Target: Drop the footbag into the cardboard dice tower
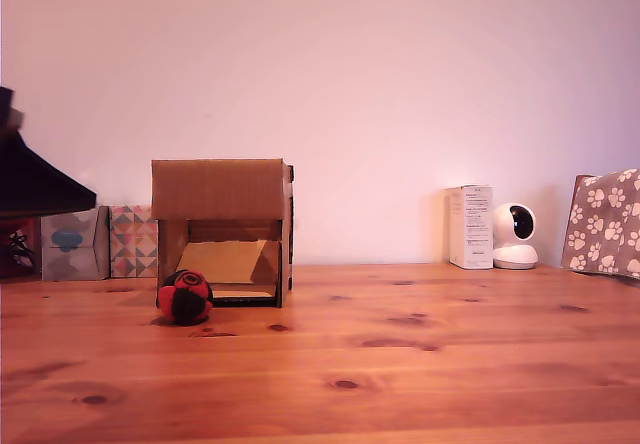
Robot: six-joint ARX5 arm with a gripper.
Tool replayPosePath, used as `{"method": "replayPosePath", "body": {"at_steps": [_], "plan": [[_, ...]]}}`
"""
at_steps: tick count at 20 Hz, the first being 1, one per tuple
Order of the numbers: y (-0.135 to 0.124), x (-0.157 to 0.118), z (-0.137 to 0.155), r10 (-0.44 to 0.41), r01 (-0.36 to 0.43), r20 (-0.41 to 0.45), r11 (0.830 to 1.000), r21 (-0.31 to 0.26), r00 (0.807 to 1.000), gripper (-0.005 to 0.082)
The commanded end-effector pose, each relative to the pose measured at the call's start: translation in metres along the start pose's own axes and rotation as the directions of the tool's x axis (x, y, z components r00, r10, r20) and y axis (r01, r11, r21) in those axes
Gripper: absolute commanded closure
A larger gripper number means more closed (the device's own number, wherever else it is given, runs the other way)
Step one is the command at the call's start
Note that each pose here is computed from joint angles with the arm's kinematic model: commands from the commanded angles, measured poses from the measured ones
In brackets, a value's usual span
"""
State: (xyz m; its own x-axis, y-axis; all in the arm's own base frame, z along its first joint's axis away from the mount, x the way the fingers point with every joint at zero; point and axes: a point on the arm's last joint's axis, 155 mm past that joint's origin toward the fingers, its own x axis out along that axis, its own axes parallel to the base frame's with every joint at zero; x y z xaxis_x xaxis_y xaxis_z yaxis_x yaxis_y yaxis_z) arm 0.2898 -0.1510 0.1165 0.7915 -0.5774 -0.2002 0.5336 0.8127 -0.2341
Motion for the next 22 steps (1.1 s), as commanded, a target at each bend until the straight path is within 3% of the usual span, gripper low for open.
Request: {"method": "replayPosePath", "body": {"at_steps": [1,2,4,5,6,7,14,22], "plan": [[0.001,0.008,0.005,-0.004,0.004,0.000,1.000,0.010,1.000,0.0768],[0.003,0.014,0.004,-0.002,0.002,-0.014,1.000,0.005,1.000,0.0654],[0.007,0.027,0.004,0.001,0.000,-0.037,1.000,0.022,0.999,0.0155],[0.009,0.034,0.005,0.005,-0.004,-0.047,1.000,0.025,0.999,-0.0047],[0.013,0.042,0.004,0.017,-0.014,-0.064,0.999,0.040,0.998,0.0019],[0.018,0.048,0.004,0.034,-0.031,-0.072,0.999,0.042,0.997,0.0028],[0.047,0.099,-0.003,0.101,-0.091,-0.131,0.993,0.082,0.986,0.0027],[0.078,0.154,-0.035,0.155,-0.139,-0.263,0.987,0.076,0.952,0.0028]]}}
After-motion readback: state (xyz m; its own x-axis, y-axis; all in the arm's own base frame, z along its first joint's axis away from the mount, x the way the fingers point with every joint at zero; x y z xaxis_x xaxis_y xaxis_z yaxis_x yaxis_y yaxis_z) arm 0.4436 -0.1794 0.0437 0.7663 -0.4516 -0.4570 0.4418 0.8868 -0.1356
